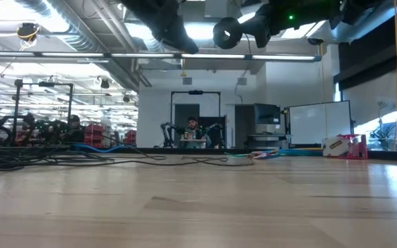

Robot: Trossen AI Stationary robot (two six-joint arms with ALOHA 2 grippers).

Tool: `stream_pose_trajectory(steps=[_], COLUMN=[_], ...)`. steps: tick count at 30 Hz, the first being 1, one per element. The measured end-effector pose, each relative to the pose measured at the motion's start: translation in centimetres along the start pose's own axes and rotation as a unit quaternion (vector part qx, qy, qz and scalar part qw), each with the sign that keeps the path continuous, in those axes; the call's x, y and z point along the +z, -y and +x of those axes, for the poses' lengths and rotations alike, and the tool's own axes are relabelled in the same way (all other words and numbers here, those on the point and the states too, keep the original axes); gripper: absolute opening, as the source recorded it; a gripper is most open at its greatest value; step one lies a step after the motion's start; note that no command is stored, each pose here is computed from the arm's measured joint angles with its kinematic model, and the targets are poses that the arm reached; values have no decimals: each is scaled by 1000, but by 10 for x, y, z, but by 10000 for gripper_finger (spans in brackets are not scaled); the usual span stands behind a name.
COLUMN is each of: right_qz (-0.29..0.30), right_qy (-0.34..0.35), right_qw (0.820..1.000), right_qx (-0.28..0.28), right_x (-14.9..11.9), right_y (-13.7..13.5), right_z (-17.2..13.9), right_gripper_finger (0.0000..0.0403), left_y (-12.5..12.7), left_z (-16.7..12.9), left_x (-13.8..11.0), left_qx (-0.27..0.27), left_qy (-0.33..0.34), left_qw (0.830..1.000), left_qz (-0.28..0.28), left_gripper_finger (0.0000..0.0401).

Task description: Coiling cords

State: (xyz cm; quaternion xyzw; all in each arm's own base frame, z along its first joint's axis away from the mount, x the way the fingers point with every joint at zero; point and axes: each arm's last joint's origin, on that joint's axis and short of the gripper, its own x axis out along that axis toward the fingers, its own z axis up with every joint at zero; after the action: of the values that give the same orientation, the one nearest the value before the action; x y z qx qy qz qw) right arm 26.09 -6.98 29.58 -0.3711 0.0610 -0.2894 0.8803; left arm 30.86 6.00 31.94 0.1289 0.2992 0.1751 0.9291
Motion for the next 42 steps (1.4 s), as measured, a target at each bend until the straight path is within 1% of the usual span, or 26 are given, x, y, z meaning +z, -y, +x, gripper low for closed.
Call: stream_pose_trajectory(steps=[4,7,9,12,14,16,18,22,25,29,33,37,39,42], right_qz=[1,1,2,3,3,3,4,5,4,3,3,2,2,1], right_qy=[1,7,9,10,10,10,10,13,14,16,15,15,16,15], right_qw=[1000,1000,1000,1000,1000,1000,1000,1000,1000,1000,1000,1000,1000,1000], right_qx=[-1,2,4,3,3,3,3,0,-1,-2,-2,1,3,4], right_x=[0,1,1,1,1,1,1,2,2,2,2,2,2,2], right_y=[0,0,0,0,0,0,0,1,1,1,1,1,1,0], right_z=[0,0,0,0,0,0,0,0,0,0,0,0,0,0], right_gripper_finger=[9,9,9,9,9,9,9,9,9,9,9,9,9,9], left_y=[-16,-24,-26,-22,-22,-26,-27,-26,-28,-24,-26,-24,-25,-25], left_z=[-11,-11,-2,19,30,36,45,73,90,114,123,135,138,140], left_x=[6,6,3,-12,-22,-27,-35,-51,-52,-58,-51,-52,-49,-49], left_qx=[20,30,18,-26,-53,-75,-80,-75,-65,-63,-54,-60,-58,-57], left_qy=[-15,-3,29,82,130,185,209,193,201,203,225,212,217,217], left_qw=[1000,1000,999,996,990,979,974,977,977,977,972,975,974,974], left_qz=[3,-7,-18,-10,-16,-29,-44,-47,-38,-35,-32,-36,-38,-37], left_gripper_finger=[201,205,205,205,205,205,205,205,205,205,205,205,205,185])
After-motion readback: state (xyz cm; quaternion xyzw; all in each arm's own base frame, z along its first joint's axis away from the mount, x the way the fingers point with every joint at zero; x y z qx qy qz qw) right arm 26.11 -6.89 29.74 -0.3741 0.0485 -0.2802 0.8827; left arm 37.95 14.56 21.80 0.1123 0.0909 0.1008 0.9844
